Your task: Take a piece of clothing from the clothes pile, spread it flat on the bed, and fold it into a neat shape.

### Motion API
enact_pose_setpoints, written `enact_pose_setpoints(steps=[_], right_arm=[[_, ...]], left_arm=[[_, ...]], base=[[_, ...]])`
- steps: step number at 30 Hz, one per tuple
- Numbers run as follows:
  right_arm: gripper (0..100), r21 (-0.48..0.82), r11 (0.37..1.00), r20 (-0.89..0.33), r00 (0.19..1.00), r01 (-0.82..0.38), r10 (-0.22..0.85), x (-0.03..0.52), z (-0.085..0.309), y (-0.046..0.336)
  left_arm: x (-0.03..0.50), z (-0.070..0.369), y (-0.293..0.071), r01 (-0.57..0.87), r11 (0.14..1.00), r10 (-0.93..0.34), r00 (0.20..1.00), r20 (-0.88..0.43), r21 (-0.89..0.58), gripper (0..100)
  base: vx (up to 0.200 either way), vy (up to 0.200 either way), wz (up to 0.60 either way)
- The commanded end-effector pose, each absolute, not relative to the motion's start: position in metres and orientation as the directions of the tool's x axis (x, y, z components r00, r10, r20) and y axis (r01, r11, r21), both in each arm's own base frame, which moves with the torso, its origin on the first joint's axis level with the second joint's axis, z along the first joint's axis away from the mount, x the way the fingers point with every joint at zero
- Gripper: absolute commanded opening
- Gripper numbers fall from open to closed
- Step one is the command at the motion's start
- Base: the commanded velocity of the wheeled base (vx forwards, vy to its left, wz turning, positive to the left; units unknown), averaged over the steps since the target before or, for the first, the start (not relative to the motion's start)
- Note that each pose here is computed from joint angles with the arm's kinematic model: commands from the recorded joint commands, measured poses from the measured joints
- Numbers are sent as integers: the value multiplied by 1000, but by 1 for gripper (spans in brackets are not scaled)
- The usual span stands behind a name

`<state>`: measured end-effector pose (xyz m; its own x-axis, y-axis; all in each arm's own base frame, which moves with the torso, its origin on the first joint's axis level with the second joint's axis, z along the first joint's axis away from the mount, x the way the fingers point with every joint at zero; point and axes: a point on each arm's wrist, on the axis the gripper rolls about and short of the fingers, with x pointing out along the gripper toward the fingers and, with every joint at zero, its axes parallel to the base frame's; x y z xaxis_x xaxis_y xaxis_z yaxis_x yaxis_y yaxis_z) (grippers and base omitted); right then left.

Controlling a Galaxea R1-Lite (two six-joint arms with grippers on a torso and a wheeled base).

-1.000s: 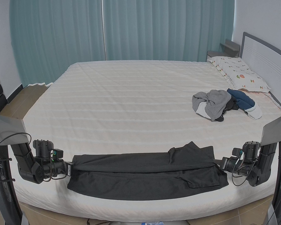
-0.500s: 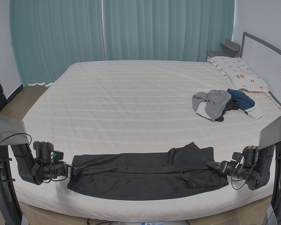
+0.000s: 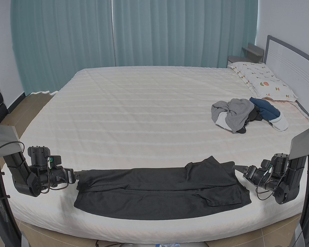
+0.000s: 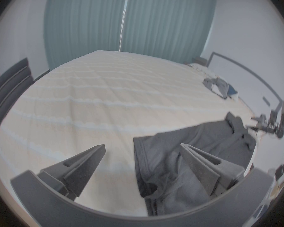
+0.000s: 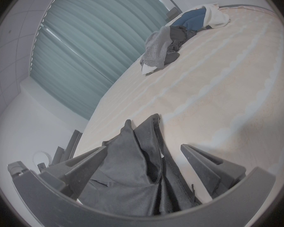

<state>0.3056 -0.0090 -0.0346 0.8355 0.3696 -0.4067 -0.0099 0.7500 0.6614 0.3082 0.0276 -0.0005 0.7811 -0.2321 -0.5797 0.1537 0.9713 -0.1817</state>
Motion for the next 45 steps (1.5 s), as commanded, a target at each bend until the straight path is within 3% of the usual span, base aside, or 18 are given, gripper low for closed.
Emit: enact_pose_setpoints(steps=[1,4,9,27,28,45], right_arm=[[100,703,711,-372,855,4,362,312,-30,-11],[100,739,674,-368,853,27,370,316,-31,-9],[100,745,666,-373,850,35,373,318,-35,-8],[100,744,665,-404,834,61,376,318,-48,-6],[100,745,665,-403,835,61,375,318,-48,-7],[100,744,667,-376,851,42,366,325,-44,-8]], left_arm=[[327,13,29,100,957,-233,826,-514,-273,100],[342,14,23,43,922,-250,826,-505,-385,100],[359,4,18,-54,866,-267,791,-550,-498,100],[362,-16,13,-138,857,-284,678,-678,-497,100],[363,-18,12,-140,858,-282,675,-682,-494,0],[382,-6,18,-228,834,-187,740,-646,-503,0]], base=[[0,0,0],[0,0,0],[0,0,0],[0,0,0],[0,0,0],[0,0,0]])
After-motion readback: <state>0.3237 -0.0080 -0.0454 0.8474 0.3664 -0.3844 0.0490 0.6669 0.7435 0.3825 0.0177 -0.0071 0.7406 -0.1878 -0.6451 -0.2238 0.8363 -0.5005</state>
